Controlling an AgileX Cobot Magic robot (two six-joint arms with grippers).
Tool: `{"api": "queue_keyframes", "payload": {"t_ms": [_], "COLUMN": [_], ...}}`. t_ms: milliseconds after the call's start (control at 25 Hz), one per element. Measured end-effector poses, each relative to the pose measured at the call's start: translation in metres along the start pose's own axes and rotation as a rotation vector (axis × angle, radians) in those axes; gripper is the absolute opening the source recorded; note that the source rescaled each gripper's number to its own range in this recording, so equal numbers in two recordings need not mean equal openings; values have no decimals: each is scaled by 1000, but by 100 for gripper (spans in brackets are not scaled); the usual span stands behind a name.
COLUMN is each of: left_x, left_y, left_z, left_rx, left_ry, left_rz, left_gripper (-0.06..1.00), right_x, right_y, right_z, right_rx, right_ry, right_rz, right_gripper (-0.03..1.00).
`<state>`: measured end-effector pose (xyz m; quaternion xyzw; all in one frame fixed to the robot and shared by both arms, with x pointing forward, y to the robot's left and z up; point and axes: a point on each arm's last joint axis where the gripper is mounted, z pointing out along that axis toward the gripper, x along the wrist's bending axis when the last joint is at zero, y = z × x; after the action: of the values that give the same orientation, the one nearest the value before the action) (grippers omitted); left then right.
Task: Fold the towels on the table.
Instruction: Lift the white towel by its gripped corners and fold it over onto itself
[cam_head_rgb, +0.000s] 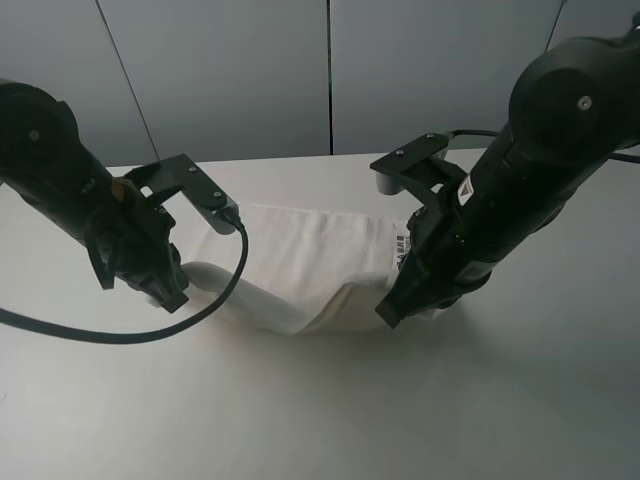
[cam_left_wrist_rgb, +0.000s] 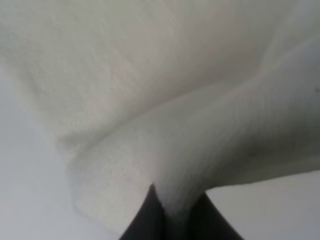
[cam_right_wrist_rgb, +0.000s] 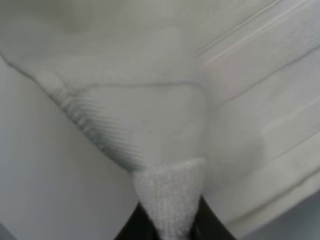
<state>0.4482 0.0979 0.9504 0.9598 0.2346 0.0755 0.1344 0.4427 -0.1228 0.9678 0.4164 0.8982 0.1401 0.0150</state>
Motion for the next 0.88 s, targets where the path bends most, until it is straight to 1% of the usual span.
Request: {"api": "queue_keyframes", "payload": {"t_ms": [120, 280, 400, 560, 640, 760, 840, 880], "left_x": [1, 7, 21, 44, 52, 61, 63, 63], "left_y": [4, 14, 19, 13, 10, 9, 10, 11], "left_z": [0, -5, -9, -11, -12, -14, -14, -14], "left_rx": [-45, -112, -169, -198, -208, -235, -257, -268], "left_ry": [14, 32, 55, 88, 100, 115, 121, 125], "left_rz": [-80, -175, -270, -382, -417, -449, -455, -455], "left_gripper": [0, 0, 0, 0, 0, 0, 5, 10], "right_x": [-6, -13, -16, -20, -23, -28, -30, -32], "right_y": [5, 7, 10, 13, 16, 21, 25, 26], "right_z": [-3, -4, -4, 6, 13, 18, 20, 21], "right_rx": [-27, -61, -90, -100, -114, -173, -212, -222], "right_ry": [-71, -139, -169, -201, -223, -260, -288, -298], "right_rz": [85, 151, 182, 222, 256, 305, 320, 333], "right_gripper": [0, 0, 0, 0, 0, 0, 0, 0]}}
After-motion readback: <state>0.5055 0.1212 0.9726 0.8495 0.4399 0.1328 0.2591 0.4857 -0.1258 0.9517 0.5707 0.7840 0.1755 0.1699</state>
